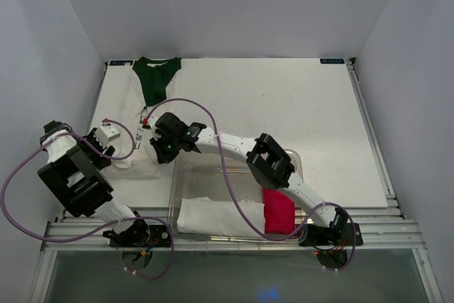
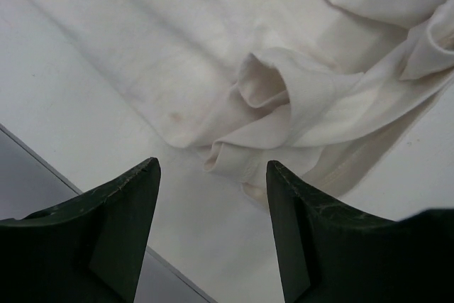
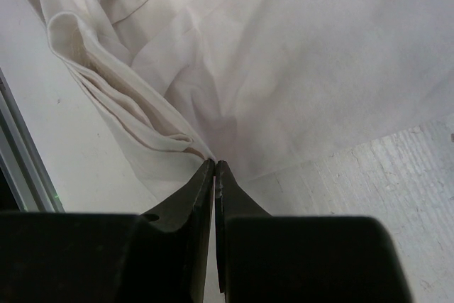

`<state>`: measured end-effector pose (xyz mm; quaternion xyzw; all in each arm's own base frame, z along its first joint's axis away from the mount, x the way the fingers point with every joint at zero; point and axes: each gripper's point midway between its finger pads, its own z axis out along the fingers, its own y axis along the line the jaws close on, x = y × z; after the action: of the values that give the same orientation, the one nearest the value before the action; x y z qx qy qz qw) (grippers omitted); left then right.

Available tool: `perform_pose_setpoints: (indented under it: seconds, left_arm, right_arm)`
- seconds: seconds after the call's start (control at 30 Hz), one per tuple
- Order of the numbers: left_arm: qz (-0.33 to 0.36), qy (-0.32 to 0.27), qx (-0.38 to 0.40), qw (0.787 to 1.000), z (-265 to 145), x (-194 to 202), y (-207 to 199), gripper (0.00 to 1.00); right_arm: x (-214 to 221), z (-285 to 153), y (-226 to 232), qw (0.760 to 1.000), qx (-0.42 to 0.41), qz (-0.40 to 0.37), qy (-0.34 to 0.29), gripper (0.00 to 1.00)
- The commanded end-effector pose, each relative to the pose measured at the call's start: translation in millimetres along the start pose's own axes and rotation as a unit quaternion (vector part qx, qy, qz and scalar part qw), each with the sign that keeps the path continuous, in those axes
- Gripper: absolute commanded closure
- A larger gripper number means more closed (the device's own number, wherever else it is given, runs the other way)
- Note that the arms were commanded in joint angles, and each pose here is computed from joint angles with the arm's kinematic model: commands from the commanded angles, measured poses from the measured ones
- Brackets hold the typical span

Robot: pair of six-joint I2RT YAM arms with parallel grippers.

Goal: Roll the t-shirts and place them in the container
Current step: Roll the T-shirt to the center of the board.

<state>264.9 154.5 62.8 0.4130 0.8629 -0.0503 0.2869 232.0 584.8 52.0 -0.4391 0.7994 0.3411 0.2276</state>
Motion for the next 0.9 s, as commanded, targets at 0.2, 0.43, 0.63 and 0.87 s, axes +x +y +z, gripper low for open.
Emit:
perform_pose_setpoints:
  seconds: [0.2,0.43,0.63,0.87]
  left_arm:
    - [0.024,0.011,-0.005,1.0,4,15,1,0.28]
    - [0.015,-0.02,-0.004,1.0,9,6,3,0.64]
    - [0.006,-0.032,-0.008,0.999,10,2,7,1.0]
    - [0.013,-0.039,-0.021,0.999,3,-5,14,0.94]
  right_arm:
    - [-19,-7,2,0.999,0.001,0.022,-0.028,0.92]
    - [-17,-7,0,0.999,0.002,0.025,-0.026,0.92]
    - [-16,-9,-2,0.999,0.002,0.027,-0.027,0.92]
    - [-32,-13,-2,0.997,-0.016,0.065,-0.05,0.92]
